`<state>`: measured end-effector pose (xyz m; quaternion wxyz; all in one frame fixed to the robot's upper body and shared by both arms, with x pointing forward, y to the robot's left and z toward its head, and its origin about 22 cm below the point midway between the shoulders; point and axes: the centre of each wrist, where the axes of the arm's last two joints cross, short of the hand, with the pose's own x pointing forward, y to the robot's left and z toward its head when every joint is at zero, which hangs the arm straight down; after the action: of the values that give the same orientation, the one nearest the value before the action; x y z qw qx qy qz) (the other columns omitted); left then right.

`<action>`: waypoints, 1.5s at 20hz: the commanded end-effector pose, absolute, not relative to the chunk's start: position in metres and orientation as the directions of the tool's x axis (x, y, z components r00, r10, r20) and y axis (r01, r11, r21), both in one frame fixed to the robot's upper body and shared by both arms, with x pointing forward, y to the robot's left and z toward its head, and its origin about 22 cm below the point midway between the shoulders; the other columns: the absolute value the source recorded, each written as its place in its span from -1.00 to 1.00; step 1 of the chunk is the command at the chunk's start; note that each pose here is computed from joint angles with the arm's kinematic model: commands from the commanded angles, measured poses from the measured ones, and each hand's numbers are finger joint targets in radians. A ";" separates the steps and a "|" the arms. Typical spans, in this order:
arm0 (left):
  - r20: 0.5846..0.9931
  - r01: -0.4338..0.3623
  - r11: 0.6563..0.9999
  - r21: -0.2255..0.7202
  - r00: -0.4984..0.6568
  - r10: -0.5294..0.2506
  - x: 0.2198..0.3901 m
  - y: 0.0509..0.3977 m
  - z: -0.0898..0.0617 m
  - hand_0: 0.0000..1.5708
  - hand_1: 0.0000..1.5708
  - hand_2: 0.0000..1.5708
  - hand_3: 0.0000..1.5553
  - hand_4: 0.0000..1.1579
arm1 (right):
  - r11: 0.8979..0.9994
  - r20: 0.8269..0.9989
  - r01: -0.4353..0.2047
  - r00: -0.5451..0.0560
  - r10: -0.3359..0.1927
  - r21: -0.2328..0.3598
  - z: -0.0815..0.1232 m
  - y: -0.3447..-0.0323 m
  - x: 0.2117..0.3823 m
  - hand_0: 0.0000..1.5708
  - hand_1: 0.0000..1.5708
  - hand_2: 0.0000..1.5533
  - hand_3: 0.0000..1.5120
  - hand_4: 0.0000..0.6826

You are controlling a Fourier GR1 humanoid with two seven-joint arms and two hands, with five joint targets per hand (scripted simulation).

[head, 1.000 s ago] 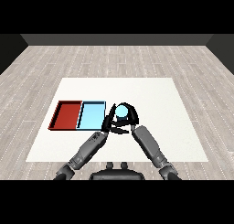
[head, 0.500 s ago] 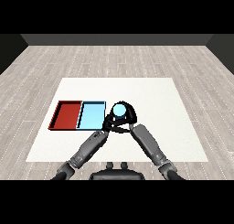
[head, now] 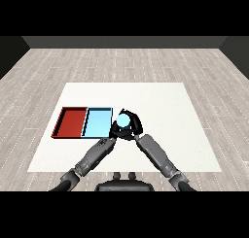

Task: Pick the blue can and put it in the blue box

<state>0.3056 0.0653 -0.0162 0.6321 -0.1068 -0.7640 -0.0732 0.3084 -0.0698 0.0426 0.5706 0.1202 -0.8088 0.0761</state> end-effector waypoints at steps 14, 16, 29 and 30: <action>0.994 0.111 0.994 0.015 -0.109 -0.003 0.304 0.049 -0.012 1.00 1.00 1.00 0.89 0.96 | 0.945 0.938 -0.324 -0.313 -0.148 0.041 0.053 -0.056 0.309 0.82 0.82 0.88 0.82 0.55; 0.993 0.107 0.993 0.041 -0.113 -0.029 0.317 0.041 -0.002 1.00 1.00 0.98 0.88 0.95 | 0.942 0.934 -0.333 -0.318 -0.161 0.049 0.039 -0.068 0.305 0.80 0.80 0.87 0.81 0.54; 0.986 0.069 0.996 0.059 -0.162 -0.047 0.314 0.053 -0.007 1.00 1.00 0.99 0.89 0.97 | 0.960 0.944 -0.279 -0.324 -0.063 -0.032 0.049 -0.066 0.308 -1.00 -1.00 -1.00 -1.00 -1.00; 0.986 0.069 0.996 0.059 -0.162 -0.047 0.314 0.054 -0.007 1.00 1.00 0.99 0.89 0.97 | 0.960 0.944 -0.279 -0.324 -0.063 -0.032 0.049 -0.066 0.308 -1.00 -1.00 -1.00 -1.00 -1.00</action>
<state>0.3112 0.0578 -0.0118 0.6465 -0.0053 -0.7612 -0.0515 0.3117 -0.0697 0.0489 0.5701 0.1106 -0.8092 0.0886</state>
